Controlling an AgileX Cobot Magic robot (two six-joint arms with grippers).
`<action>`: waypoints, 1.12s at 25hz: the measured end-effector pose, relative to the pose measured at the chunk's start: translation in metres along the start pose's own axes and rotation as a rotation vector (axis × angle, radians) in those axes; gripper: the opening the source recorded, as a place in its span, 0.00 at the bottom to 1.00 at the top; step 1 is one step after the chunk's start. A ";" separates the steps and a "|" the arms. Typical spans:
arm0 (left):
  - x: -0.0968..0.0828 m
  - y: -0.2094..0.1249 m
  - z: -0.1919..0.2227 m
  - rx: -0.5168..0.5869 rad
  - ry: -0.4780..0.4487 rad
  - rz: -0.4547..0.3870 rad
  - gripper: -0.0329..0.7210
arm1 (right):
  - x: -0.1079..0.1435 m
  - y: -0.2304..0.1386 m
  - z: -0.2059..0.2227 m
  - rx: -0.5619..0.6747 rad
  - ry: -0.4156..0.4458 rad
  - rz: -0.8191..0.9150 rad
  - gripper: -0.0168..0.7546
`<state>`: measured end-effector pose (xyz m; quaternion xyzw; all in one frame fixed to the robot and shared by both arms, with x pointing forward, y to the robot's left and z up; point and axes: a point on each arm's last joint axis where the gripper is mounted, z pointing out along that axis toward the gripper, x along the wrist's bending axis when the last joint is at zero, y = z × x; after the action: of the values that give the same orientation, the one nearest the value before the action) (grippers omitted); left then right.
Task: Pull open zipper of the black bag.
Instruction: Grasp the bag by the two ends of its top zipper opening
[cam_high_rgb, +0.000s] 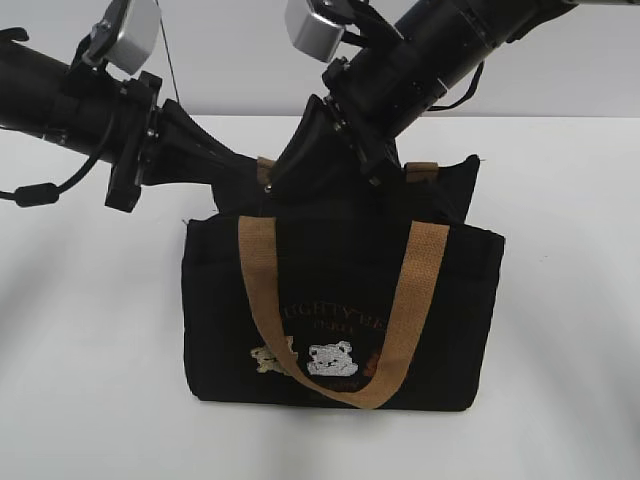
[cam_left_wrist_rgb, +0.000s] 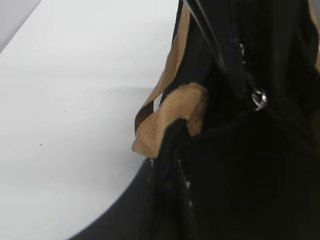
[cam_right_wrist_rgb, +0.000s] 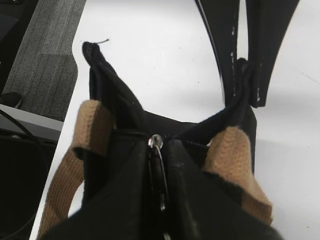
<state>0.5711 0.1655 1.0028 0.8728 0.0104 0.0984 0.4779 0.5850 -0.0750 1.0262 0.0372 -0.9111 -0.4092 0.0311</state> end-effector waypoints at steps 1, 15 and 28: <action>0.000 0.000 0.000 0.000 -0.001 0.001 0.11 | 0.000 0.000 0.000 0.000 0.000 0.000 0.15; -0.001 0.001 0.000 -0.007 -0.010 -0.001 0.11 | 0.002 0.000 -0.008 0.020 -0.003 -0.017 0.10; -0.003 0.001 0.000 -0.003 -0.032 0.009 0.11 | 0.005 0.001 -0.011 0.039 0.012 0.046 0.10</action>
<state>0.5680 0.1645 1.0026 0.8735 -0.0016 0.0865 0.4791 0.5808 -0.0832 1.0343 0.0191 -0.9194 -0.3902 0.0454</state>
